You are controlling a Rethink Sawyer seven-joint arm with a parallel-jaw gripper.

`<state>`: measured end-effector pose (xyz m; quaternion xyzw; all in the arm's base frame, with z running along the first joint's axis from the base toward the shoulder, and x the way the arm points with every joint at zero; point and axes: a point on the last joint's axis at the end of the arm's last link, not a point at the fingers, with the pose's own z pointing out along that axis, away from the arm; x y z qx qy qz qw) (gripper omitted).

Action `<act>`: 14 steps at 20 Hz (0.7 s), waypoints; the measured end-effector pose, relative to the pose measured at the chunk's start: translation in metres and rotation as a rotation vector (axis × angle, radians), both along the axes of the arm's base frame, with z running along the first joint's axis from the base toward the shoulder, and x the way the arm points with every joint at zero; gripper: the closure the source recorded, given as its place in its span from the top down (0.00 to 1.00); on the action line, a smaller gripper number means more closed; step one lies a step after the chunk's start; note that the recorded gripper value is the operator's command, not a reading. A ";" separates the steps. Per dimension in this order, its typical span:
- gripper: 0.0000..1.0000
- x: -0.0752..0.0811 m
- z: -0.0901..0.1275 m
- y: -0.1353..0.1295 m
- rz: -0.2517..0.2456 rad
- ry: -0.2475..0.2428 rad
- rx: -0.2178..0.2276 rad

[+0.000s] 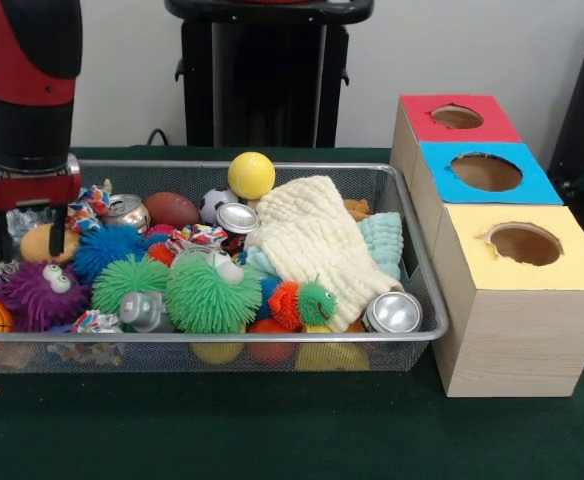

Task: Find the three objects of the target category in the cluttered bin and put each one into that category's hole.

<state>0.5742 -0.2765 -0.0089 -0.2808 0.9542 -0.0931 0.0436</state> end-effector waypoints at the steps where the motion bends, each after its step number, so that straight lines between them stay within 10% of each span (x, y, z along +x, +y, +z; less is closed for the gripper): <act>1: 1.00 -0.003 0.001 -0.001 -0.005 0.001 0.005; 7: 1.00 -0.016 0.004 0.007 0.006 0.044 0.001; 14: 1.00 -0.020 -0.006 0.056 0.080 0.281 -0.071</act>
